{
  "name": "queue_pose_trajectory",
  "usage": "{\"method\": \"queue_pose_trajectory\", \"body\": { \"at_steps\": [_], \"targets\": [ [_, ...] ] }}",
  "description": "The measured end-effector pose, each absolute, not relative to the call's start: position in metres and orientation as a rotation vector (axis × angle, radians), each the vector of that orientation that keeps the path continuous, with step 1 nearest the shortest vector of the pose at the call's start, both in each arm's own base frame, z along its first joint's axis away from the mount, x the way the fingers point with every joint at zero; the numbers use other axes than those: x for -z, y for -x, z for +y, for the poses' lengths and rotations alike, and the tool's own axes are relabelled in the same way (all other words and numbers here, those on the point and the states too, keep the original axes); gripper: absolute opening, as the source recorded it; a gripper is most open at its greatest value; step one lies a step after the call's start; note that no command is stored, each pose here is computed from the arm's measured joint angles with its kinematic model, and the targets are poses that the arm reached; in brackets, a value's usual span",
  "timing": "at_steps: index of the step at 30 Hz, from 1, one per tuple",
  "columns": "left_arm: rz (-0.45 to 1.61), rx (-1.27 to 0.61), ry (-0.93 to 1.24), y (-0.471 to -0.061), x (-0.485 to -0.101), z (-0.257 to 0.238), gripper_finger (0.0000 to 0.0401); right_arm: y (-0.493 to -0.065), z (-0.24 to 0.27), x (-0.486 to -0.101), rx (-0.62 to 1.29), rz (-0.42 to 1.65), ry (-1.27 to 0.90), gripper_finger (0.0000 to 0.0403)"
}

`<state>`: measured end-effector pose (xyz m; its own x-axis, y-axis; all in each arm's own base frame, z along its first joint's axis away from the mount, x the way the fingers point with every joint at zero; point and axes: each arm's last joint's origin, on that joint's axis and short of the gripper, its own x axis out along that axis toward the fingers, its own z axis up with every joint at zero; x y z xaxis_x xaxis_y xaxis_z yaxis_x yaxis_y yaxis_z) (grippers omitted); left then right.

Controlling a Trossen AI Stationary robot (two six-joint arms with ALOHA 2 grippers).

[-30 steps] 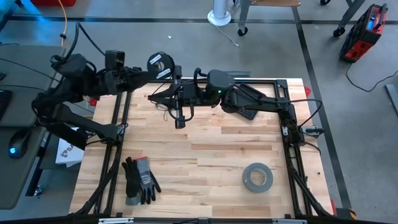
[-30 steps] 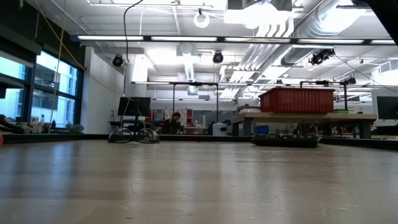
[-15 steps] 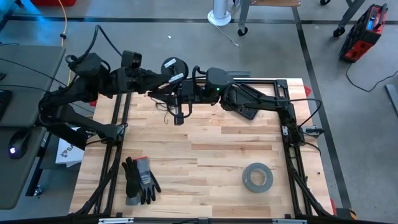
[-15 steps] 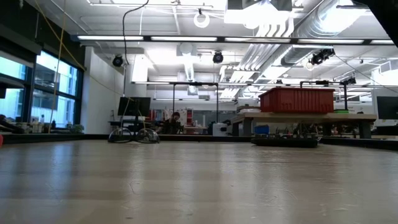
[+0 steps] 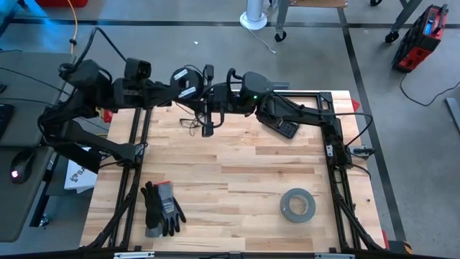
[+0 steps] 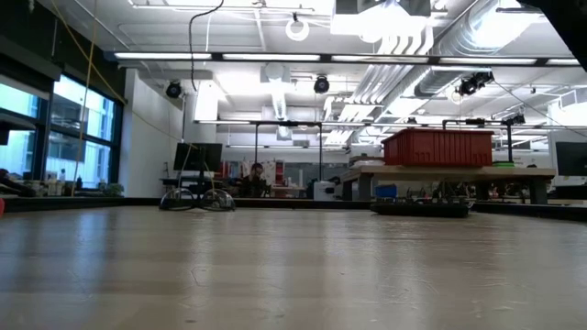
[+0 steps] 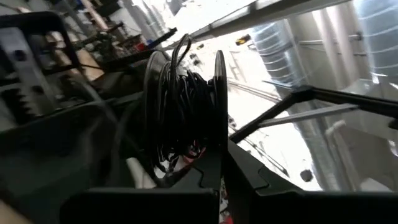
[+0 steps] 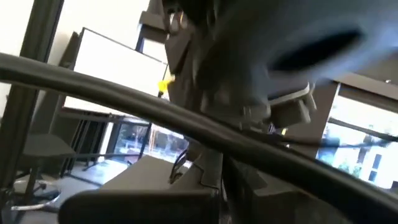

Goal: Coil cords
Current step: Coil the black wire on the black spool

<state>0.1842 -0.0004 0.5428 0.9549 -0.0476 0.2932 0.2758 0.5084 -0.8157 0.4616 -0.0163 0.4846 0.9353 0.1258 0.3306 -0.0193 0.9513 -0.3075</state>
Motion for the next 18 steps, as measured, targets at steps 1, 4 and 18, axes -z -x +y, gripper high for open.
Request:
{"method": "queue_pose_trajectory", "body": {
  "at_steps": [1,4,18],
  "targets": [
    [-0.235,0.192,1.022,-0.185,-0.542,-0.001,0.0000,-0.461,-0.017,-0.486,-0.076,-0.366,0.298,0.0000],
    [-0.216,0.163,1.009,-0.189,-0.538,-0.002,0.0000,-0.461,-0.018,-0.487,-0.106,-0.393,0.281,0.0000],
    [-0.261,0.151,0.920,-0.182,-0.542,-0.001,0.0000,-0.462,-0.018,-0.483,-0.118,-0.350,0.243,0.0000]
  ]
}}
